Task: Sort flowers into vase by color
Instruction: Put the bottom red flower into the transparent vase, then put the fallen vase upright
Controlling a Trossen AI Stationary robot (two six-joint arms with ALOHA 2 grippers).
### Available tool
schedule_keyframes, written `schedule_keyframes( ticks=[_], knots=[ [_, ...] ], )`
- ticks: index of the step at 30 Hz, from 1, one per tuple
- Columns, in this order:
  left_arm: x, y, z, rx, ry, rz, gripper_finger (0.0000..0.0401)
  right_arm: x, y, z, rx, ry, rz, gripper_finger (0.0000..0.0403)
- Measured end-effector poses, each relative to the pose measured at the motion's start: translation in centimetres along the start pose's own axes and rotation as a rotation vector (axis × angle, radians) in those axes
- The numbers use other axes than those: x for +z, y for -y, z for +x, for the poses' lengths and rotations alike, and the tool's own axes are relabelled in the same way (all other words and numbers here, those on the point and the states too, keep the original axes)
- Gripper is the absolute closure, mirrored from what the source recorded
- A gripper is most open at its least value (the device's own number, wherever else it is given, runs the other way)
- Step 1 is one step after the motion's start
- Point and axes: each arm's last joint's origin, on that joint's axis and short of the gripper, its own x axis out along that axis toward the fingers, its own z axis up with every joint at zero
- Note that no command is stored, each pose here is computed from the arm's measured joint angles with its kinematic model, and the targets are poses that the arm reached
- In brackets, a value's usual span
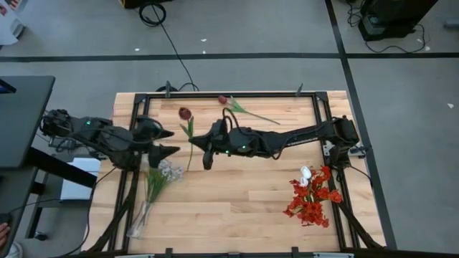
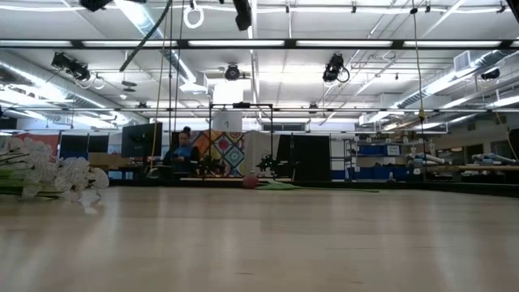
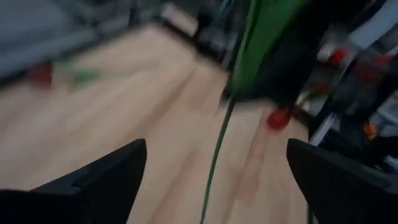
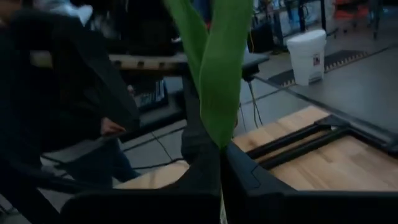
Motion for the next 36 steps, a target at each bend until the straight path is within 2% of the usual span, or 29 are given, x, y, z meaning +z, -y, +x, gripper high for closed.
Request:
schedule_keyframes(
  ticks=[3, 6, 12, 15, 19, 22, 27, 31, 36],
  knots=[
    [-1.4, -1.5, -0.7, 0.061, -0.178, -0.072, 0.0006, 0.0, 1.2, -0.2, -0.062, -0.078, 0.113, 0.04],
    [-3.0, -2.1, -0.8, 0.123, -0.367, -0.089, 0.0011, -1.2, 2.4, -0.3, -0.17, -0.204, 0.242, 0.0398],
    [-5.9, -2.1, 0.5, 0.203, -0.584, -0.116, 0.0016, -5.2, 5.3, -1.9, -0.439, -0.508, 0.444, 0.038],
    [-8.0, -2.3, 1.3, 0.279, -0.752, -0.223, 0.0016, -6.4, 6.4, -2.4, -0.449, -0.632, 0.478, 0.0335],
    [-10.8, -2.6, 2.0, 0.373, -0.969, -0.351, 0.0016, -7.3, 7.0, -2.8, -0.425, -0.745, 0.516, 0.0242],
    [-12.4, -2.6, 2.3, 0.434, -1.018, -0.404, 0.0016, -7.4, 7.1, -2.9, -0.435, -0.742, 0.525, 0.0165],
    [-14.5, -2.3, 2.7, 0.449, -1.084, -0.455, 0.0016, -7.4, 7.2, -2.9, -0.47, -0.717, 0.532, 0.006],
    [-16.4, -2.2, 3.1, 0.474, -1.114, -0.475, 0.0016, -7.5, 7.2, -2.9, -0.47, -0.72, 0.525, 0.0013],
    [-18.7, -2.2, 3.5, 0.496, -1.158, -0.502, 0.0017, -7.5, 7.3, -3.0, -0.474, -0.725, 0.517, 0.0008]
  ],
)
